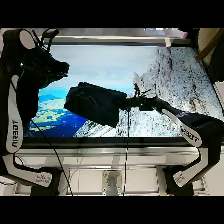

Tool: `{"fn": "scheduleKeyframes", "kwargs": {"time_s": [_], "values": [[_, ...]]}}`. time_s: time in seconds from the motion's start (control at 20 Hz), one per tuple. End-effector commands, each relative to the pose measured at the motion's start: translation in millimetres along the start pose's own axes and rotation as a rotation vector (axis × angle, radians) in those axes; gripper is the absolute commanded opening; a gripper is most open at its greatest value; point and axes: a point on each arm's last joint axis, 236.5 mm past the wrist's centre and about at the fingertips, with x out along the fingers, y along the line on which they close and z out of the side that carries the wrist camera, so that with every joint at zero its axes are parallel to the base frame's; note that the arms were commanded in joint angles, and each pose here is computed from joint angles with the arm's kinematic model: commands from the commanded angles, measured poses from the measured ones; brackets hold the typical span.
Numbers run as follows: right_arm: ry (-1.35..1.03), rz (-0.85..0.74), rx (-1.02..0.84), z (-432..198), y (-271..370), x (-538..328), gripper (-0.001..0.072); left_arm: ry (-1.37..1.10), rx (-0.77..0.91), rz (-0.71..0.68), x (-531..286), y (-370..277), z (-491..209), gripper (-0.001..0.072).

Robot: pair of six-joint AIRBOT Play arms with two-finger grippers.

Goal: Fold the clothes and pants, and hang the long-sleeved shirts on hangers.

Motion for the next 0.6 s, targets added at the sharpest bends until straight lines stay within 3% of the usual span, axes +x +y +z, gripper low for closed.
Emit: {"fn": "scheduleKeyframes", "kwargs": {"time_s": [0.0, 0.3, 0.55], "values": [[0.037, 0.009, -0.129, 16, 22, -21, 0.0039, -0.001, 0.001, -0.003, 0, -1, 0, 0.0019], [-0.176, -0.329, -0.116, 93, -43, -231, 0.0037, -0.002, -0.001, 0.0, 0, 1, 0, 0.0019], [-0.532, -0.531, 0.08, 83, -109, -465, 0.0037, -0.006, -0.001, 0.0, 0, 1, 1, 0.0019]]}}
